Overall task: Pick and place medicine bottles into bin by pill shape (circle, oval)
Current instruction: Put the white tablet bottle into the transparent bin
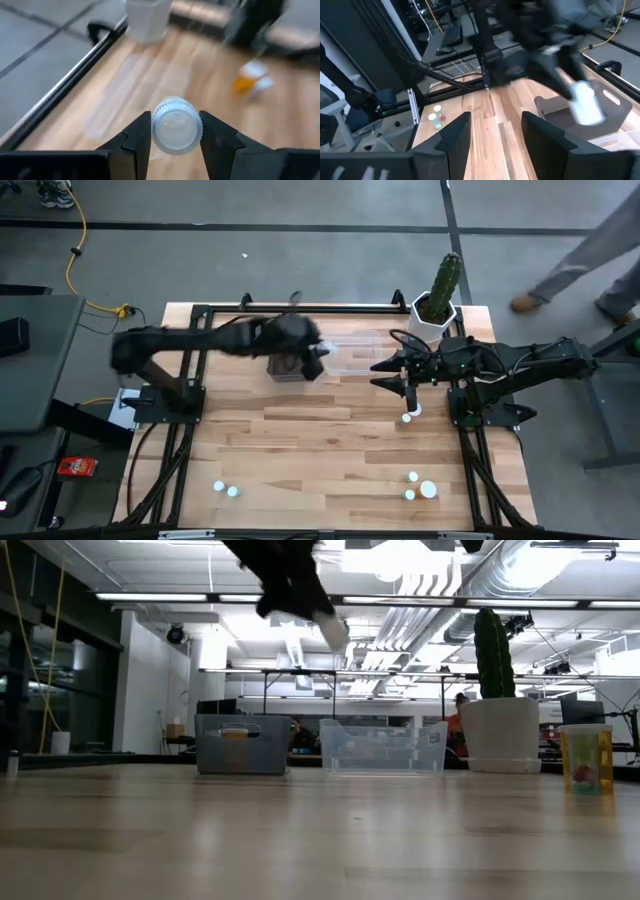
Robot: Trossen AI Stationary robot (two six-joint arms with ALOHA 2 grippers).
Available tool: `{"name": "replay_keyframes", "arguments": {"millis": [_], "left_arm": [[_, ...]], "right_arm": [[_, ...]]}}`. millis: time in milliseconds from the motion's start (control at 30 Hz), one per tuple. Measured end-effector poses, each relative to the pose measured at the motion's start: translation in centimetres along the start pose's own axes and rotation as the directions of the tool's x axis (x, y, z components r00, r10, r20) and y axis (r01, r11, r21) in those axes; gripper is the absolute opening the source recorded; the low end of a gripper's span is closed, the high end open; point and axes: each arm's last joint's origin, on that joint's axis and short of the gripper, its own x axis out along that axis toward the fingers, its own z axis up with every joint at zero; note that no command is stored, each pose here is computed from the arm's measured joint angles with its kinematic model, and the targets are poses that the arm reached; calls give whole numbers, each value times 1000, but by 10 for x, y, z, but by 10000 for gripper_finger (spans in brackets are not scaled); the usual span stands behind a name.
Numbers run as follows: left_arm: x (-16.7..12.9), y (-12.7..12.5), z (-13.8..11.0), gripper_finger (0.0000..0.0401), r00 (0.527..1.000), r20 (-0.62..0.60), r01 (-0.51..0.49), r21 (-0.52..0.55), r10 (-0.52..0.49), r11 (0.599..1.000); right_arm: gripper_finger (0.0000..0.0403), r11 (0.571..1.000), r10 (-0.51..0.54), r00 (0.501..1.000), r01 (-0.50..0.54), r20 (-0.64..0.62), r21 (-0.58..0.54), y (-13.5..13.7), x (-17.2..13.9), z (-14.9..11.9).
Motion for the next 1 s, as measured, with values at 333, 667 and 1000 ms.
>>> {"name": "replay_keyframes", "arguments": {"millis": [333,667,1000], "left_arm": [[107,37,2,122,945,-303,-85,137,124,987],[148,32,-24,122,914,-386,-56,181,123,982],[150,31,-27,127,908,-400,-38,221,126,974]], "right_arm": [[170,1000,-2,1000,2,-7,-1,0,0,-1],[170,1000,-3,1000,3,-7,-1,0,0,-1],[170,1000,-3,1000,3,-6,2,0,0,-1]]}}
